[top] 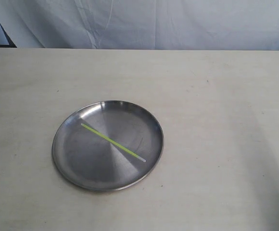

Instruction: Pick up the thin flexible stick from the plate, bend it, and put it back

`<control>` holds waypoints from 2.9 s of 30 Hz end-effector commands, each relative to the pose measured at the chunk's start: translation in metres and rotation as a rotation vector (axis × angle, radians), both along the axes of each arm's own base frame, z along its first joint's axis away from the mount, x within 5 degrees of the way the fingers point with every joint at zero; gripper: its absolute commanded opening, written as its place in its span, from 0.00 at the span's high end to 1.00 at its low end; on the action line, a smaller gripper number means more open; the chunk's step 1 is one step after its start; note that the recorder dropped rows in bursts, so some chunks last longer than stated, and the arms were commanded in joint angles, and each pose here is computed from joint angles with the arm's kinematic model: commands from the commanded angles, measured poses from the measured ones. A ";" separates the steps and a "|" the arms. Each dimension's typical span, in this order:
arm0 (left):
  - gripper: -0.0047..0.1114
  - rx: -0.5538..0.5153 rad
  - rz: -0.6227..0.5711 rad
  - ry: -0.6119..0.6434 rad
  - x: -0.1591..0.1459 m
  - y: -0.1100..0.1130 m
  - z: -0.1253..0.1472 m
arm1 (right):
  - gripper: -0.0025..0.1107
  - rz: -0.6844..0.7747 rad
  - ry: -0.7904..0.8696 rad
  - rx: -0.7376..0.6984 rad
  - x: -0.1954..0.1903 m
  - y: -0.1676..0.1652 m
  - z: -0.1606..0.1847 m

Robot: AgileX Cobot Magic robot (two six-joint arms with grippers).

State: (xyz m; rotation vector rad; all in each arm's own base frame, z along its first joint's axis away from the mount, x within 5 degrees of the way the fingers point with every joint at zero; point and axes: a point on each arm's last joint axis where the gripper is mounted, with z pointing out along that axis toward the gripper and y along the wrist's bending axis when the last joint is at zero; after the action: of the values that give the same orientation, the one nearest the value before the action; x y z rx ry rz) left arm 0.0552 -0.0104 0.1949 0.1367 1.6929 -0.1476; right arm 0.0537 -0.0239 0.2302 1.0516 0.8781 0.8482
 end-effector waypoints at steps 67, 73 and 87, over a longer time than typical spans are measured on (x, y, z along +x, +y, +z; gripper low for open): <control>0.96 0.037 0.002 -0.019 0.000 0.001 0.000 | 0.95 1.514 0.357 -1.052 0.245 0.186 0.033; 0.96 0.037 0.002 -0.019 0.000 0.001 0.000 | 0.58 1.585 0.428 -1.055 0.274 0.203 -0.013; 0.96 0.037 0.002 -0.019 0.000 0.001 0.000 | 0.67 0.688 0.837 -1.688 0.337 0.144 -0.035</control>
State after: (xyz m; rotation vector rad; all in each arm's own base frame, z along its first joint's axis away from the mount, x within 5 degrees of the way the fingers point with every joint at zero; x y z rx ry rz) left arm 0.0554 -0.0095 0.1949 0.1691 1.6891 -0.1037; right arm 0.3784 0.1446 0.1797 -0.6823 2.1738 0.2459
